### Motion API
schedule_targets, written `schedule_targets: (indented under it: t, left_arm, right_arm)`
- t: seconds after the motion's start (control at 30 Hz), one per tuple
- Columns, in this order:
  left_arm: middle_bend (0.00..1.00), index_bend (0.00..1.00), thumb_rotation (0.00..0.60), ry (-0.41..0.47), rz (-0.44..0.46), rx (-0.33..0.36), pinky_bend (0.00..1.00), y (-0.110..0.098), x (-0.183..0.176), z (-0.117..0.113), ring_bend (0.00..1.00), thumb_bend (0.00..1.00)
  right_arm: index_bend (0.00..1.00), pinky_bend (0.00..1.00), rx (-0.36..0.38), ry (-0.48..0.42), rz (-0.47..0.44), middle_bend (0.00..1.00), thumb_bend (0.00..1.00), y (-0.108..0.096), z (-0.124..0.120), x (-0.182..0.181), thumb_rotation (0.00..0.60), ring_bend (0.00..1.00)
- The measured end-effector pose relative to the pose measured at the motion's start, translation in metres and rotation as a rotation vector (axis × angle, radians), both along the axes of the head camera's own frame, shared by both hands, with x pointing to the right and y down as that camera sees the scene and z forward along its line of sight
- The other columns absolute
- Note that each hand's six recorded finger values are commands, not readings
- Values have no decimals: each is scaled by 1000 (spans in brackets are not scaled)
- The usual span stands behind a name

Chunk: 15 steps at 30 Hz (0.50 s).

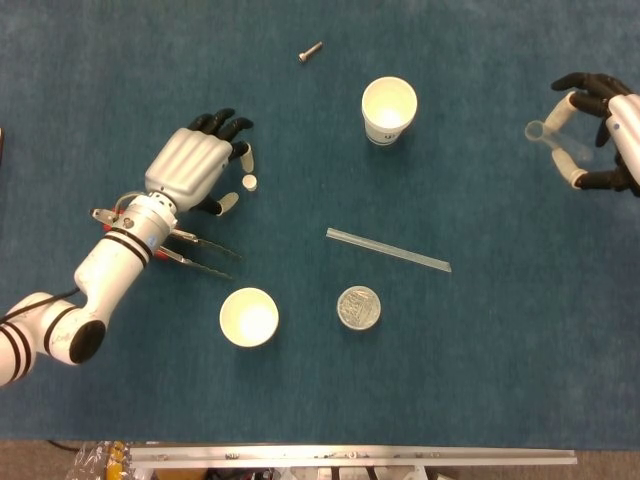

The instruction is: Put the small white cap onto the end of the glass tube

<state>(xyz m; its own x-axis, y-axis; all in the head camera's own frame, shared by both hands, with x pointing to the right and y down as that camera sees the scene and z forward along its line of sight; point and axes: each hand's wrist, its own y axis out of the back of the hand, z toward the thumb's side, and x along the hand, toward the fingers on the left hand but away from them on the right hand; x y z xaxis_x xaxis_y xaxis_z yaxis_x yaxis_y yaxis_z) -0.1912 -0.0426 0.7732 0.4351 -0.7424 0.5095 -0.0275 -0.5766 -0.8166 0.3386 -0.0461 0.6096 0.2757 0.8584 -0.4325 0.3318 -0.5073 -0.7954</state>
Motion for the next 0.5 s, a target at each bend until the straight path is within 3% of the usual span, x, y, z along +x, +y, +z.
schedule_targets:
  t: [0.5]
  left_arm:
    - [113,416,600,11,-2,-13,45,-4,12,12,0,284]
  right_arm:
    - [663,530,-3,2,16,253,418,-1,1,8,600,190]
